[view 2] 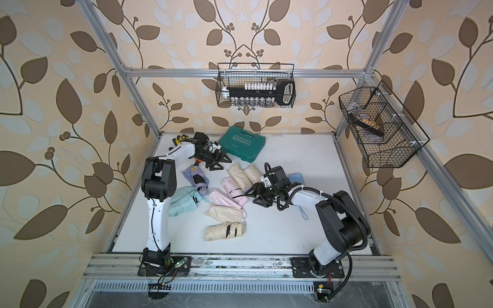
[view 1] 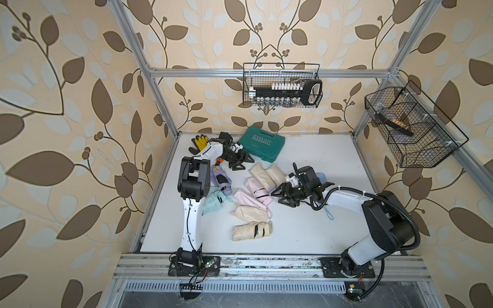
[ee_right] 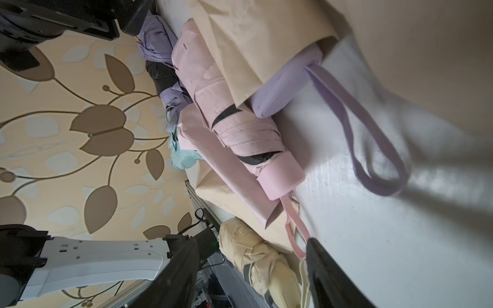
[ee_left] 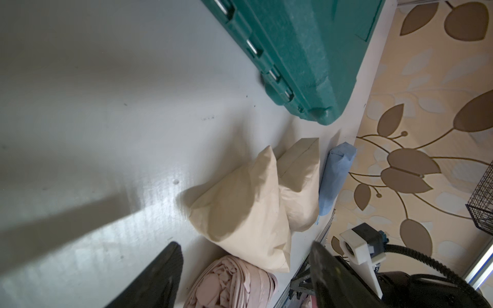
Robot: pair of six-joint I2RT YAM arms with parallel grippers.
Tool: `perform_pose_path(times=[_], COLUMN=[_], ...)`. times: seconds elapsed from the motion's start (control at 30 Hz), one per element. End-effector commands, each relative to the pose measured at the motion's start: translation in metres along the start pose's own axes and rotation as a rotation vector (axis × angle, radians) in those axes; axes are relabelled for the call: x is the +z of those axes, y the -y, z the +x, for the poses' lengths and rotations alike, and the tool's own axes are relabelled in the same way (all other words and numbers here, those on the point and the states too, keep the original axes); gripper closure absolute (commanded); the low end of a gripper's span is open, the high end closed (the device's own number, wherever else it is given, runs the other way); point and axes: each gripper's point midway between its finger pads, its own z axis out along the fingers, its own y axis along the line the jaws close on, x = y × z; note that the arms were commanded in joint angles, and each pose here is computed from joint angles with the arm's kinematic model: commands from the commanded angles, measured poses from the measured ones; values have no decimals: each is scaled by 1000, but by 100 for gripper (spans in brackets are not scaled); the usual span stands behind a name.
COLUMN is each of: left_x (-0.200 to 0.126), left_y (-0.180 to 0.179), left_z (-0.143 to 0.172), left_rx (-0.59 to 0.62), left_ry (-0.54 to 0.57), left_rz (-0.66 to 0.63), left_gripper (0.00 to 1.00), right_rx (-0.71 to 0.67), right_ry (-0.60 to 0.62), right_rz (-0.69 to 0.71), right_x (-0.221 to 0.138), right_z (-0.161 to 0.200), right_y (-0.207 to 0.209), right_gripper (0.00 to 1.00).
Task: Take umbrellas out of sleeves
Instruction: Take out the umbrella from the umbrella sleeve.
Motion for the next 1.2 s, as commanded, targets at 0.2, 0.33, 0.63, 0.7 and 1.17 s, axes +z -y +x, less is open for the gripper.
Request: perform_pose_path(times=[0.2, 0.33, 0.63, 0.7, 1.17], left_x=[26, 30, 36, 34, 33], left_y=[6, 5, 3, -1, 10], left_z=[9, 9, 17, 18, 10], left_rx=[80, 88, 99, 104, 195], left_ry=[-64, -72, -91, -87, -25], left_rz=[-34, -45, -79, -108, -124], left_gripper=[25, 28, 40, 39, 34], right_rx=[-4, 4, 19, 18, 17], right_ry=[-3, -4, 7, 10, 7], right_rz=[-29, -21, -14, -14, 2], right_x=[-2, 0, 3, 3, 0], right_z=[-14, -15, -17, -18, -14], right_y=[-4, 1, 6, 6, 8], right_gripper=[35, 36, 36, 36, 36])
